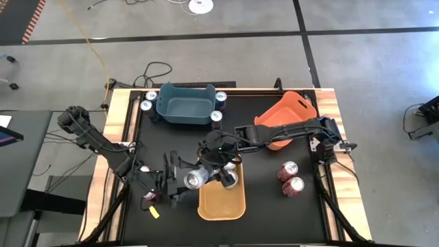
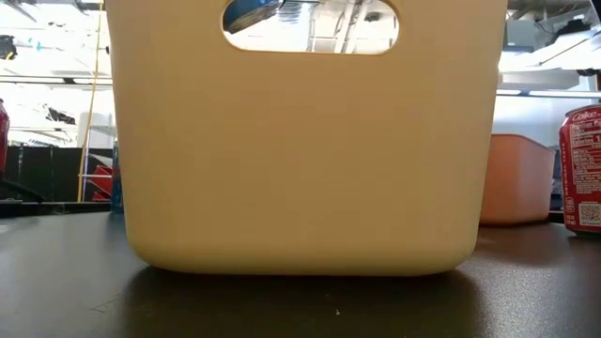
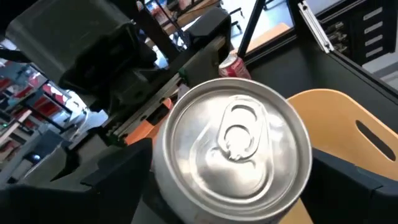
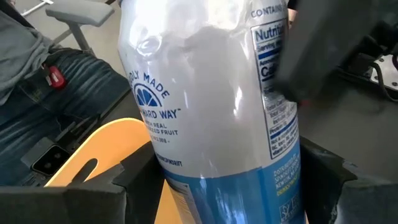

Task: Sort soda cans
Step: Adjust the blue white soda can in the yellow bin

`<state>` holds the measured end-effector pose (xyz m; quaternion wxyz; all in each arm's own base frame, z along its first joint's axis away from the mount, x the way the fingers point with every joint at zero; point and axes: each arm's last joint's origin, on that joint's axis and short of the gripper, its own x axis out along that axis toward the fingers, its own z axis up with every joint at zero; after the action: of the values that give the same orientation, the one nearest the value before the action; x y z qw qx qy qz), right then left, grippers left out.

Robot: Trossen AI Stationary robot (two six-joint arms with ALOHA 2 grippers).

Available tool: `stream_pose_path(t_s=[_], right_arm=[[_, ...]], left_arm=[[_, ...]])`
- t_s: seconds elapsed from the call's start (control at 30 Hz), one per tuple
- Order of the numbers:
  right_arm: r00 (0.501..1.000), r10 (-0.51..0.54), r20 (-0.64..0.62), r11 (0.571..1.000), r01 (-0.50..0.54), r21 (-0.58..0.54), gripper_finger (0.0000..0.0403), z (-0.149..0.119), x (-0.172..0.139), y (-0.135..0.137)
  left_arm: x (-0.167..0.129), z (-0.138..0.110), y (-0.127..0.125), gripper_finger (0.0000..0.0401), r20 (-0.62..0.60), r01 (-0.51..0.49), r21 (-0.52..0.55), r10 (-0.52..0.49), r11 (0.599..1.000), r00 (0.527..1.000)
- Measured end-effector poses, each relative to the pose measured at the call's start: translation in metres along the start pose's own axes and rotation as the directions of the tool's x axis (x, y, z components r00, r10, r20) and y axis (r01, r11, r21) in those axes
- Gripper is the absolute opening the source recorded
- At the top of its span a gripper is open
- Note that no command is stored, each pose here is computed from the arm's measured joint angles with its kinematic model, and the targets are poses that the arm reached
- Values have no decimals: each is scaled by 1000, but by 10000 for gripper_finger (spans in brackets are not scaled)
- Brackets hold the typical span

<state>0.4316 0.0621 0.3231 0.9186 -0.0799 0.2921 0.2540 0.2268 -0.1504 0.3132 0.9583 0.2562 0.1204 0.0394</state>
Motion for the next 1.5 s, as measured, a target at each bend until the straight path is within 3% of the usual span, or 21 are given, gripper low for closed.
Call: stream_pose_path(t_s=[0.27, 0.4, 0.57, 0.7, 0.8, 0.87, 0.93, 1.03, 1.27, 1.37, 1.5], right_arm=[[1000, 0, 1, 1000, 0, 31, 293, -1, -1, -2], [1000, 20, -7, 998, -20, 54, 328, 0, -6, 0], [999, 14, -49, 983, -5, 183, 389, 1, -24, 5], [993, -25, -119, 959, 57, 278, 377, 1, -51, 11], [964, -189, -185, 914, 242, 326, 365, 2, -78, 15], [932, -306, -196, 877, 356, 323, 361, 5, -101, 17], [895, -413, -167, 834, 445, 327, 358, 11, -128, 23], [844, -526, -107, 777, 527, 343, 356, 17, -167, 33], [755, -652, -69, 683, 624, 380, 356, 10, -226, 56], [726, -682, -90, 641, 653, 404, 356, -4, -231, 59], [722, -679, -132, 616, 658, 433, 356, -25, -224, 62]], left_arm=[[0, 0, 0, 297, 3, 9, -20, -9, 1000, 1000], [-1, 1, -1, 297, 11, 10, -44, -9, 999, 1000], [0, 0, 1, 297, -5, -2, -96, 2, 995, 1000], [2, -4, 1, 297, -27, 11, -117, -14, 993, 1000], [6, -6, 4, 297, -30, 20, -154, -25, 988, 999], [12, -8, 6, 297, -24, 79, -212, -86, 974, 996], [23, -13, 7, 297, -30, 120, -259, -132, 958, 991], [32, -19, 7, 297, -67, 104, -291, -129, 951, 989], [49, -25, -1, 297, -124, 93, -397, -153, 913, 980], [57, -26, -8, 297, -148, 87, -421, -163, 903, 976], [71, -30, -20, 297, -198, 80, -425, -178, 902, 964]])
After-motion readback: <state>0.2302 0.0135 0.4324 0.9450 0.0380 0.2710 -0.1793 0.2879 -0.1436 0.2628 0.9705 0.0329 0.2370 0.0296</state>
